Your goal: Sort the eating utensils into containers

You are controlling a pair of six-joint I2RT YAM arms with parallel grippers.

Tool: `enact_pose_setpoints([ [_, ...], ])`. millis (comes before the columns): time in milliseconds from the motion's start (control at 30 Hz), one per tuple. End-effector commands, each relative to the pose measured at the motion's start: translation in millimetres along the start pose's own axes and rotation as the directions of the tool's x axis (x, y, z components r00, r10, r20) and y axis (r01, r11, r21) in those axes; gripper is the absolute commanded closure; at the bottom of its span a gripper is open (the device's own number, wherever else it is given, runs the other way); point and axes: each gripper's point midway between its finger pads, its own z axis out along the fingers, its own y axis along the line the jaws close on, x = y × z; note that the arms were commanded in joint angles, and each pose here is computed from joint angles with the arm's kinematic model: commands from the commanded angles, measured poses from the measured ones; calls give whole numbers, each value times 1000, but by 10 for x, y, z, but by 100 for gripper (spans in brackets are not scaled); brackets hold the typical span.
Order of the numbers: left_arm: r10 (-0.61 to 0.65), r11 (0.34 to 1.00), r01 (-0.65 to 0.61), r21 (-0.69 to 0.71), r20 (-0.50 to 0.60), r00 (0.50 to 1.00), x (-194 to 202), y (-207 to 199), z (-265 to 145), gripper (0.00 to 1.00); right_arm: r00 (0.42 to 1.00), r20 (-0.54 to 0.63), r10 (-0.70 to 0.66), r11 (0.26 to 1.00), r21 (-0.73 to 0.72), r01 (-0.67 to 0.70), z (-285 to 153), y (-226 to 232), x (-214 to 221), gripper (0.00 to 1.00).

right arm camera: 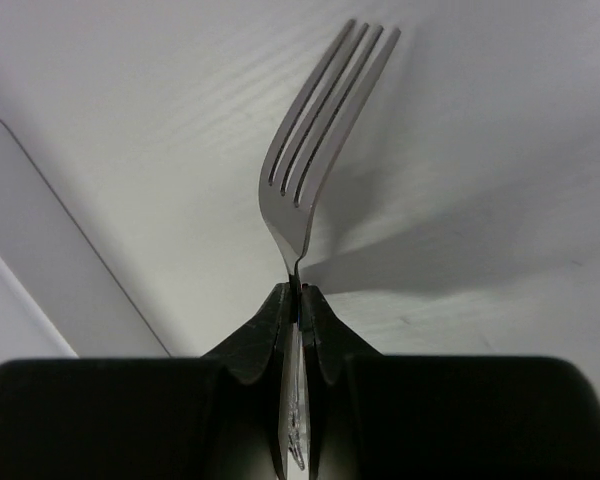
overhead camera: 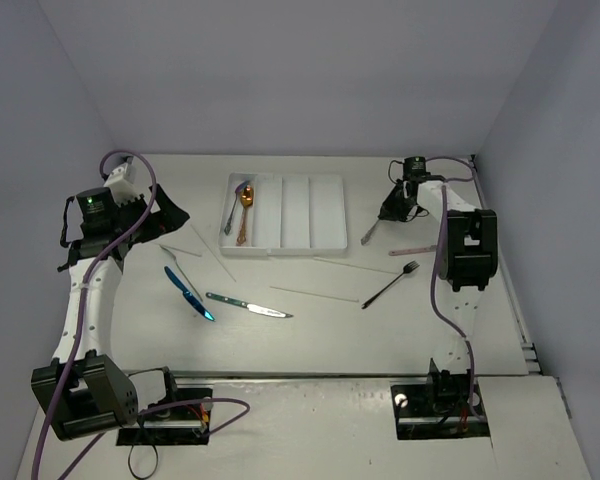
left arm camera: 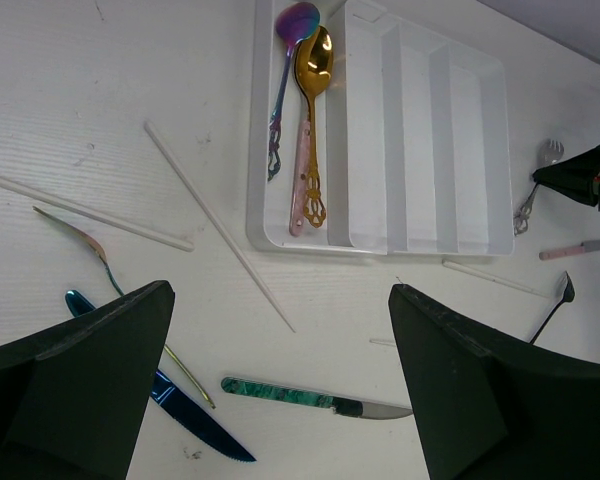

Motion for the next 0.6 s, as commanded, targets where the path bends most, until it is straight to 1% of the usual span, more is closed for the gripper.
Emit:
enact_pose_setpoints([
  [0,52,998,-54,17,84,995,-276,-97,-96,11,996,29,-80,996,-41,81,-643,-73,-254,100],
  [33,53,998,-54,18,85,995,-277,-98,-95,11,992,39,-117,992,-49,119,-715,-55,-293,100],
  [67,52,998,-54,20,87,995,-279,-99,-93,11,982,58,-180,981,-60,183,-796,-11,-339,100],
  [133,46,999,-48,22,85,995,-272,-93,-84,11,941,96,-324,942,-61,331,-946,78,-378,100],
  [167,47,999,-49,23,88,995,-276,-98,-81,11,928,107,-357,930,-55,365,-988,97,-392,100],
  [233,43,999,-46,24,87,995,-271,-93,-74,11,869,118,-480,870,-66,489,-1067,325,-236,100],
  [300,42,999,-45,27,87,995,-266,-99,-76,11,826,136,-547,826,-71,559,-1141,495,-136,100],
  [367,46,998,-49,28,92,995,-274,-109,-88,11,766,164,-622,760,-108,641,-1232,821,52,100],
  [433,47,998,-50,28,94,994,-275,-117,-101,11,744,183,-643,730,-149,667,-1293,1053,183,100],
  [533,49,998,-52,31,97,994,-280,-128,-117,11,740,217,-637,690,-269,672,-1431,1510,346,100],
  [567,48,998,-51,30,95,994,-269,-124,-114,11,744,210,-634,678,-311,665,-1423,1659,459,100],
])
